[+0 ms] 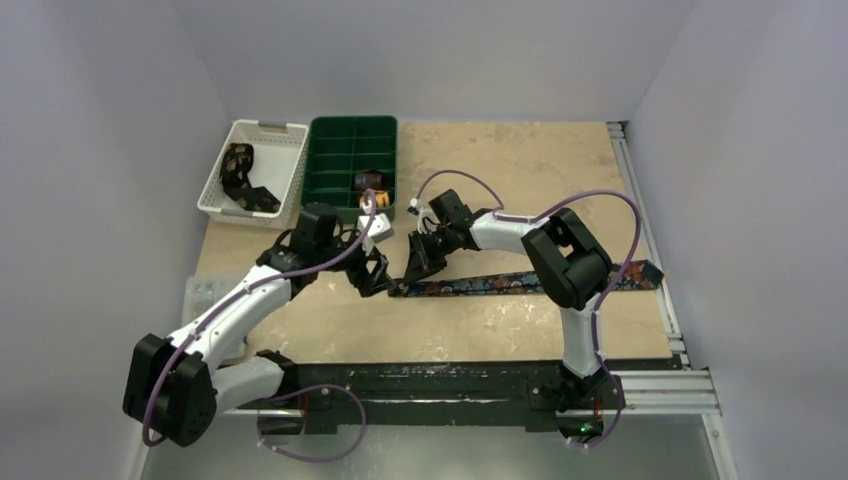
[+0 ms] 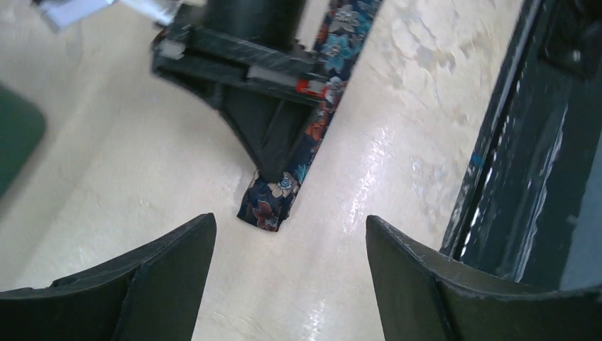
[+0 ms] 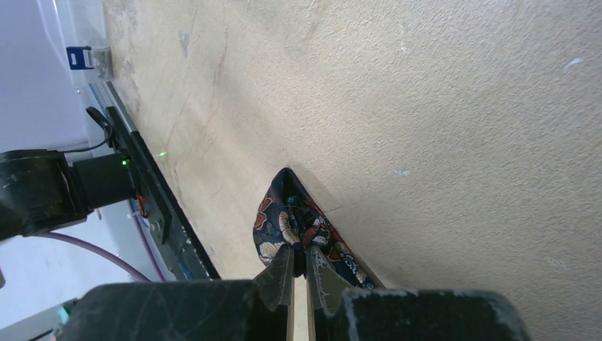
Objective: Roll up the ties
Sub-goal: Roll the tie at the center of the board.
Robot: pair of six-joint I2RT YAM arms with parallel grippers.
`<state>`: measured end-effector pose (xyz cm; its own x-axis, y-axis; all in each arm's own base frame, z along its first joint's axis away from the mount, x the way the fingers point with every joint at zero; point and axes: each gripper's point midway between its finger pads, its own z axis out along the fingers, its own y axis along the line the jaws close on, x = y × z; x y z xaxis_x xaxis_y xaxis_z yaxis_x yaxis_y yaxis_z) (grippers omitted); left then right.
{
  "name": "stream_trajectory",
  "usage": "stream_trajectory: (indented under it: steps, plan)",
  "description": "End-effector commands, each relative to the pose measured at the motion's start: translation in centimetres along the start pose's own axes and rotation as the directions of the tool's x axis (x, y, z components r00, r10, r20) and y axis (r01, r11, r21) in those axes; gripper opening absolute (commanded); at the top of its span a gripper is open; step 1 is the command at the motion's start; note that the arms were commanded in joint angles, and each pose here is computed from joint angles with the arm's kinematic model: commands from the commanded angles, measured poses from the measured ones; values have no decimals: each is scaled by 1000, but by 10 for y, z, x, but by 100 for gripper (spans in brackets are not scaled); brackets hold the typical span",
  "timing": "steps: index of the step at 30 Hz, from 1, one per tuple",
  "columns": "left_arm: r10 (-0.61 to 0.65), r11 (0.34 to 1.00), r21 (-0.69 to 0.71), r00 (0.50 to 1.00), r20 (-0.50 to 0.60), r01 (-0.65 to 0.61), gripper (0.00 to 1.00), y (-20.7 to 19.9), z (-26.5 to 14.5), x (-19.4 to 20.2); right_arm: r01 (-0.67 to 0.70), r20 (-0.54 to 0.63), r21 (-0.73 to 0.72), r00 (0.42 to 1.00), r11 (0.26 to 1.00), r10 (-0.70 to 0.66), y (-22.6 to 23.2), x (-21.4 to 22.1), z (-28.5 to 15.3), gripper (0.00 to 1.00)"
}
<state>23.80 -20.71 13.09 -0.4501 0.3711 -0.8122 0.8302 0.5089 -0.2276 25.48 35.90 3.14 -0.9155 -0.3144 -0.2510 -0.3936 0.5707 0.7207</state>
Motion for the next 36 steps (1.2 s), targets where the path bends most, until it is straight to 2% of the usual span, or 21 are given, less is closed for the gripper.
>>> stream_trajectory:
  steps: [1,4,7,9,11,13,16,18,23,26,32,36]
  plan:
    - [417,894,132,903,105,-428,77,-27,-4,-1,47,2,-16,999,999,-46,1,3,-1,0]
    - [507,849,123,858,86,-514,77,-35,3,9,53,-15,-18,998,998,-53,-5,13,-4,0]
    - [505,836,133,842,189,-532,77,-48,2,-13,63,-37,-20,997,998,-64,-13,23,-9,0]
    - [463,843,174,851,247,-509,78,-66,6,-27,82,-32,-20,996,996,-82,-16,25,-14,0]
    - [425,857,192,867,260,-478,78,-75,18,-27,99,-16,-26,995,995,-99,-16,24,-20,0]
    - [409,874,154,869,278,-461,79,-70,36,-20,115,0,-35,993,993,-115,-14,21,-24,0]
    - [328,932,85,920,213,-352,80,-47,60,-1,130,9,-39,992,991,-129,-11,18,-27,0]
    - [303,949,27,935,187,-313,81,-31,70,7,134,13,-38,991,990,-133,-10,18,-28,0]
    - [348,936,-3,922,170,-353,81,-19,86,28,121,25,-50,993,991,-119,-4,14,-30,0]
    - [378,922,31,915,142,-385,75,-24,92,37,112,26,-60,993,992,-111,-2,15,-31,0]
    - [404,915,-9,912,67,-404,71,-16,108,46,99,24,-69,995,993,-97,0,20,-32,0]
    - [417,909,17,908,37,-418,69,-21,116,54,100,20,-70,995,993,-99,-2,23,-33,0]
